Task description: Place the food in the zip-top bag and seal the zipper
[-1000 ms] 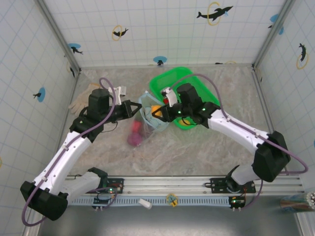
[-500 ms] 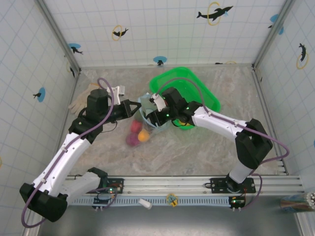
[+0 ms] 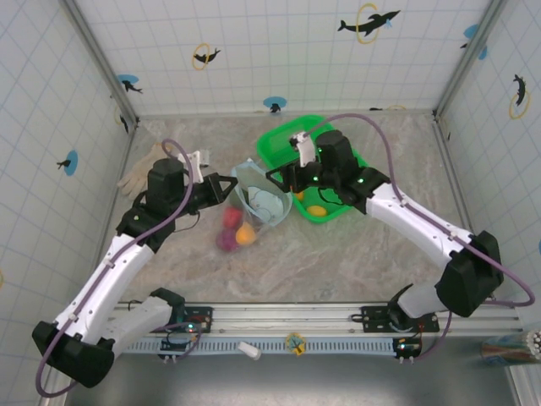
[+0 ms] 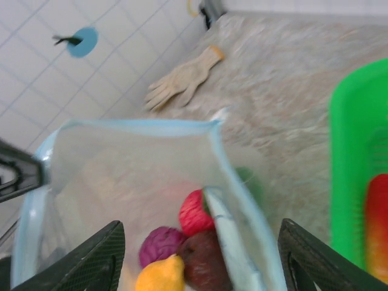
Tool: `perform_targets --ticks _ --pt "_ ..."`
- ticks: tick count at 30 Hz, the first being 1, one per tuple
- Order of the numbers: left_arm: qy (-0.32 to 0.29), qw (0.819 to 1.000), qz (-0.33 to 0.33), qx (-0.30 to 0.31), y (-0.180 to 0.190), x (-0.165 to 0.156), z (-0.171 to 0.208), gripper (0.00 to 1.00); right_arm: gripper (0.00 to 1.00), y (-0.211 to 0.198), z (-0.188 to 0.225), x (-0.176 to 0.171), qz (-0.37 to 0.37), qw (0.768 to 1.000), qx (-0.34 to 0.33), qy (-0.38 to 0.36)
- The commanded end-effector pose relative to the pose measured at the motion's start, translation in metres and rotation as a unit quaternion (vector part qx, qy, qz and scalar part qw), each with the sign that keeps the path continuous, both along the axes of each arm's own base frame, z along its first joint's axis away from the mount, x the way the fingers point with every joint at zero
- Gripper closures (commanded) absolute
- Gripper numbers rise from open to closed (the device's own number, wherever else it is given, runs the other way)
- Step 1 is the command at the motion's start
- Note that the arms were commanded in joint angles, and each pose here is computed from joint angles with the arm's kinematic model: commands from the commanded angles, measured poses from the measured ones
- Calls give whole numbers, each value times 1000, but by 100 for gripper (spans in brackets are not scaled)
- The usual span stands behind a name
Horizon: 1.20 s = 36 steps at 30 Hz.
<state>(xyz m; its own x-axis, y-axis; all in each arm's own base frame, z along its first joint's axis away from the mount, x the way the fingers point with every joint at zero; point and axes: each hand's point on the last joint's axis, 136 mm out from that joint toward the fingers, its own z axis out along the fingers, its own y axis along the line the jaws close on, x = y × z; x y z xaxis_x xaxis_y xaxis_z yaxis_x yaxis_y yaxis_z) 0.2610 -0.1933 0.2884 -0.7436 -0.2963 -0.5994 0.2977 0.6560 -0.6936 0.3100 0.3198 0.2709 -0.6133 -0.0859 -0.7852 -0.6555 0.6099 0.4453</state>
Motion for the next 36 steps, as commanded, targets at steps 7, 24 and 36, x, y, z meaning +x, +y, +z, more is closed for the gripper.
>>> perform_targets --ticks 7,24,36 --pt "-18 997 62 37 26 1 -7 100 34 -68 -102 68 -141 976 -93 134" --pt "-31 994 79 63 36 5 -14 100 20 -37 -209 115 -94 946 -193 243" --pt "-17 995 71 68 32 7 -25 100 41 -51 -249 115 -107 933 -231 254"
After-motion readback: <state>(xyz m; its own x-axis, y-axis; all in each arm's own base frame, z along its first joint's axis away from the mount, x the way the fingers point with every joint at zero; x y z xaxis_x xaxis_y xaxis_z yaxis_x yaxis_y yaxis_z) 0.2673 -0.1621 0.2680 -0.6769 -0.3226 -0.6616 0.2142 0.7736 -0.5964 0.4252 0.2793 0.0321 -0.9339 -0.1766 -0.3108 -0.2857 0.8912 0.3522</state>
